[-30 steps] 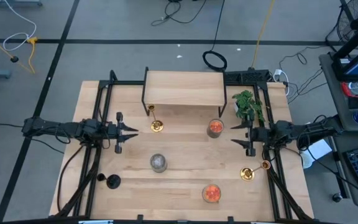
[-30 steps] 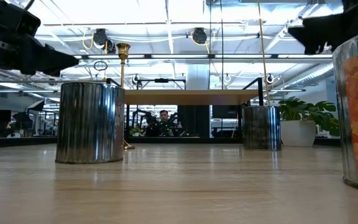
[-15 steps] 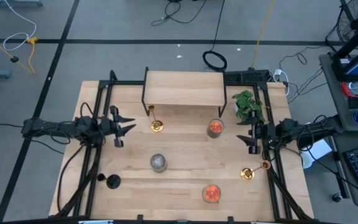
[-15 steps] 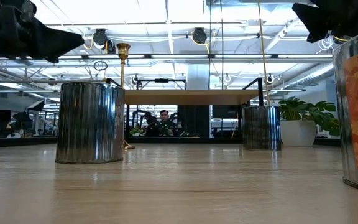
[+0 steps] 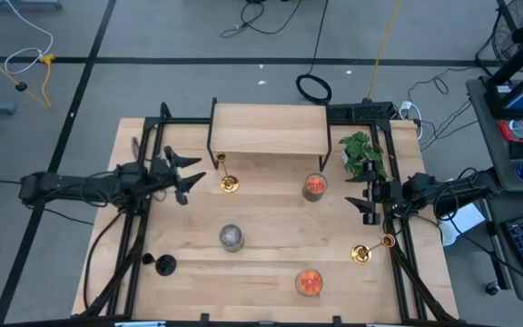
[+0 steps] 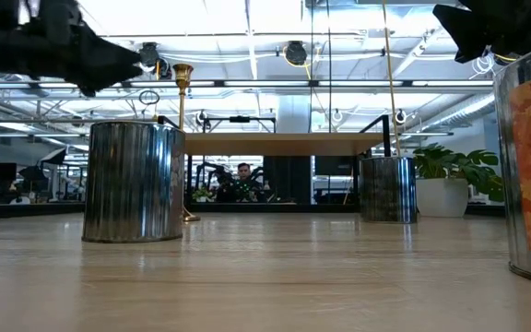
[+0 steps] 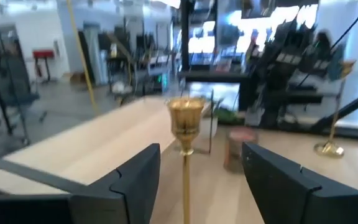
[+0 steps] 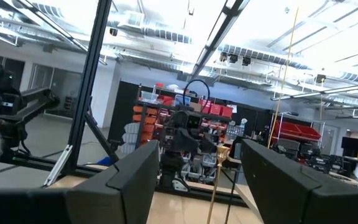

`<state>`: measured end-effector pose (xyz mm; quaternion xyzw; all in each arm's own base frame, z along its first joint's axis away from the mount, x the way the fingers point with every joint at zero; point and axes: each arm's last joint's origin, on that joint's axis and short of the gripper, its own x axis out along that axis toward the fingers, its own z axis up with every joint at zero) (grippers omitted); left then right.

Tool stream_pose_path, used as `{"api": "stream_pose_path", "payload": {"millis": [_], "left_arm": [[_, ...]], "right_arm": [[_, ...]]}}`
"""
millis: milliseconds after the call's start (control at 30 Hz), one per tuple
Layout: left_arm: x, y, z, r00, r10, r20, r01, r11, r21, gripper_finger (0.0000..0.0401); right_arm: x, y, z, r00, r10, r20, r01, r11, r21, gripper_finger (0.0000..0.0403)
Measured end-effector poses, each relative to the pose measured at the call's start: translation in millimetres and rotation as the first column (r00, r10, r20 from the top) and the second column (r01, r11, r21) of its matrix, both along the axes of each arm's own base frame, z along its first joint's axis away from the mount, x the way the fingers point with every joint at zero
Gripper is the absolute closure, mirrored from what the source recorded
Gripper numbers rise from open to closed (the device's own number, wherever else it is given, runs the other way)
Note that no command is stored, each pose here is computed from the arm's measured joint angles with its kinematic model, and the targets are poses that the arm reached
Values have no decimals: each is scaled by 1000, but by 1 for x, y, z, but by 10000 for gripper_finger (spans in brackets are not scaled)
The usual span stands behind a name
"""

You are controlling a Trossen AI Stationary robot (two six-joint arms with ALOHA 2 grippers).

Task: Pick & Place candle stick holders
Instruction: Put the top gold candle holder on the shelf

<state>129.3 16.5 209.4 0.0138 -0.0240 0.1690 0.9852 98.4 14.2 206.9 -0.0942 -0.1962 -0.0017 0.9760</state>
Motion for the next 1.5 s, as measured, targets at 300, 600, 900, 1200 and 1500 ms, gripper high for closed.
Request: {"api": "stream_pose_path", "payload": {"millis": [300,600,900,1200,1500], "left_arm": [[37,12,-2,986,54,-159,-60,998,-31,169],[56,20,-11,988,84,-131,-91,995,-48,169],[64,28,-19,987,89,-136,-100,992,-76,172],[67,29,-24,985,87,-150,-99,993,-69,284],[68,28,-20,994,66,-87,-76,990,-121,377]], "right_arm": [[0,0,0,1000,1,-5,-1,1000,0,179],[1,0,-1,1000,1,-14,-1,1000,-2,179],[1,0,-1,1000,-6,-13,6,1000,-20,179],[1,0,-1,1000,-6,-13,6,1000,-21,179],[1,0,-1,1000,-6,-13,6,1000,-20,179]]}}
